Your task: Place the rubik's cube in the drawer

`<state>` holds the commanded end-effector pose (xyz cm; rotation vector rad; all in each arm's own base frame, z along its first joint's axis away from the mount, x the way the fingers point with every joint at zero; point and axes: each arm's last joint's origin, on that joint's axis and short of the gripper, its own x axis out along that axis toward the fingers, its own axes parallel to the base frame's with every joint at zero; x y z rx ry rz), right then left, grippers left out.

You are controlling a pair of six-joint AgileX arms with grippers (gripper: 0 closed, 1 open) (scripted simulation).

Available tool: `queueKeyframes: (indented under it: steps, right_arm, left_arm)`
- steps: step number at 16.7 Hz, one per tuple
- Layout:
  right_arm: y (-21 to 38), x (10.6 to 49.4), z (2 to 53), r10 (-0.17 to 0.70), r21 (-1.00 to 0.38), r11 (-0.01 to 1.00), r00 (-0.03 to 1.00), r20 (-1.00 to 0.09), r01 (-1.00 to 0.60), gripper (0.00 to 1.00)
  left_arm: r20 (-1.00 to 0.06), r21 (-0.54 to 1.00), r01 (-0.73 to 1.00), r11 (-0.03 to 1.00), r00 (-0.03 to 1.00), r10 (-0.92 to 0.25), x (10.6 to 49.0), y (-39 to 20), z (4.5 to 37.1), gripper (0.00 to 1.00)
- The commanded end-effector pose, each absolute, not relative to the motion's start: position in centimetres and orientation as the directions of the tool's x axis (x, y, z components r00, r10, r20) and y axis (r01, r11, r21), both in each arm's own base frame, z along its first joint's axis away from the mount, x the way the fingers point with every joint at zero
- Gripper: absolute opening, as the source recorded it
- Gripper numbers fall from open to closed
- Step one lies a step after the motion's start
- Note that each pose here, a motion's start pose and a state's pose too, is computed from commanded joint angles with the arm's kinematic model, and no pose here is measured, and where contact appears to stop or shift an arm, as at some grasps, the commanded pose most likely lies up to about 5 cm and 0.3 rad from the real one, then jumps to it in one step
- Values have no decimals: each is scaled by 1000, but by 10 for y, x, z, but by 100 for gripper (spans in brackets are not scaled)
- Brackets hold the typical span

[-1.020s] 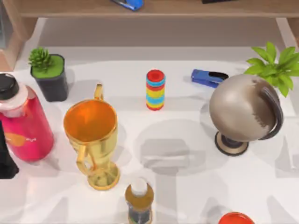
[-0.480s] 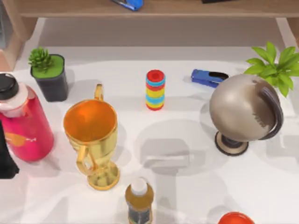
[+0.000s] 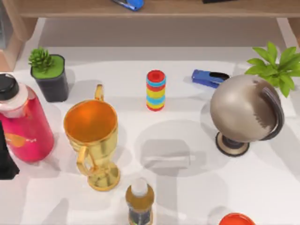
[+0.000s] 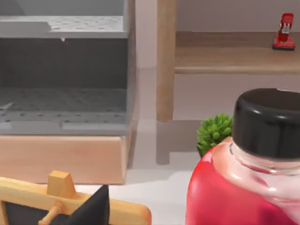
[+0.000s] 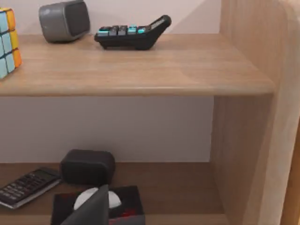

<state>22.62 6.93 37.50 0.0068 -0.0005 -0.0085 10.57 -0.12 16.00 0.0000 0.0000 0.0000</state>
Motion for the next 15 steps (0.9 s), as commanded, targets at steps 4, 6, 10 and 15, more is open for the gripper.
queueKeyframes:
  steps: [4, 6, 10, 15]
  right_arm:
    - [136, 304, 402, -8, 0, 1000, 1000, -5, 8, 100]
    - [172, 336, 401, -8, -4, 1000, 1000, -8, 8, 100]
    - [232, 378, 386, -9, -5, 1000, 1000, -7, 9, 100]
    - [258, 391, 378, -10, 0, 1000, 1000, 0, 10, 100]
  left_arm:
    - [0, 0, 0, 1000, 1000, 0, 106, -1, 160, 100]
    - [0, 0, 0, 1000, 1000, 0, 106, -1, 160, 100]
    - [0, 0, 0, 1000, 1000, 0, 106, -1, 160, 100]
    - [0, 0, 0, 1000, 1000, 0, 106, -1, 160, 100]
